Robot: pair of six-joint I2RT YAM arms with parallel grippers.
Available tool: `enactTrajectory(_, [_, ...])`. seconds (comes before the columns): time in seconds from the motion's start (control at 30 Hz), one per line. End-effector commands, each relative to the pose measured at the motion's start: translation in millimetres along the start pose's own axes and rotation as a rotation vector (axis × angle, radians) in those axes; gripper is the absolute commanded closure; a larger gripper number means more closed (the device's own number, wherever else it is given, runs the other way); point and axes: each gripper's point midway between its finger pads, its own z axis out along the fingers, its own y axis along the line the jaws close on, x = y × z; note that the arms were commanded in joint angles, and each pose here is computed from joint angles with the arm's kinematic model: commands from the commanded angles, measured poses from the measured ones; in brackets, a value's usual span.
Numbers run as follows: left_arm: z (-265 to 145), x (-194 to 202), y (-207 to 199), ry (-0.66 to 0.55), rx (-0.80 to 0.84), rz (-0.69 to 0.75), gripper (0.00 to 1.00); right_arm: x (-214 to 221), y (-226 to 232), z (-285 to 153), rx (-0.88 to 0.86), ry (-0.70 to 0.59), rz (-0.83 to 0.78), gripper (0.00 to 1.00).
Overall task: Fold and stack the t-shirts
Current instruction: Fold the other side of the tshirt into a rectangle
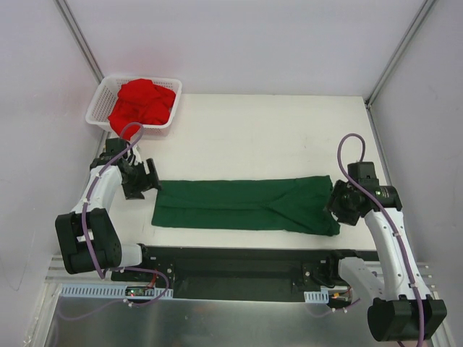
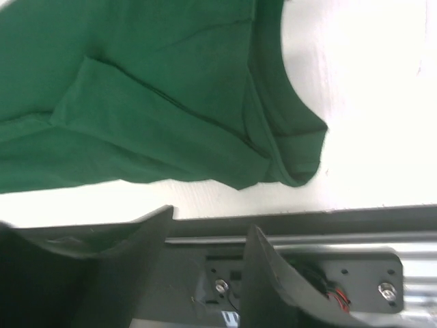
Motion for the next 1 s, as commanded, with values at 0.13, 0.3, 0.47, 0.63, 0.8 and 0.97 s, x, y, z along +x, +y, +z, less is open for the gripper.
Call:
enactTrajectory(0.13, [-11.0, 0.9, 3.0, -0.009, -0.027, -0.013, 0.01, -0.8, -9.9, -14.2, 0.030, -0.042, 0.016, 0.37])
enactTrajectory(0.3, [-22.4, -14.2, -11.9, -0.083, 0.032, -0.003, 0.01, -8.7, -1.7, -10.6, -0.001, -0.055, 0.003, 0.36])
enactTrajectory(0.47, [-33.8, -34.6, -32.0, -0.171, 0.109, 0.021, 0.01, -18.8, 20.7, 1.2, -0.102, -0.068, 0.000, 0.36])
enactTrajectory(0.63, [-41.5, -51.4, -55.0, -0.267, 0.221, 0.026, 0.01, -33.1, 48.7, 8.1, -0.228, -0.096, -0.045, 0.36])
enactTrajectory(0.8, [-44.1, -57.4, -73.7, -0.299, 0.320, 0.033, 0.01, -37.6, 72.1, 13.9, -0.288, -0.077, -0.168, 0.36])
enactTrajectory(0.97, [-49.2, -63.9, -82.5, -0.341, 0.362, 0.045, 0.00, -39.2, 98.3, 18.9, -0.350, -0.059, -0.268, 0.36])
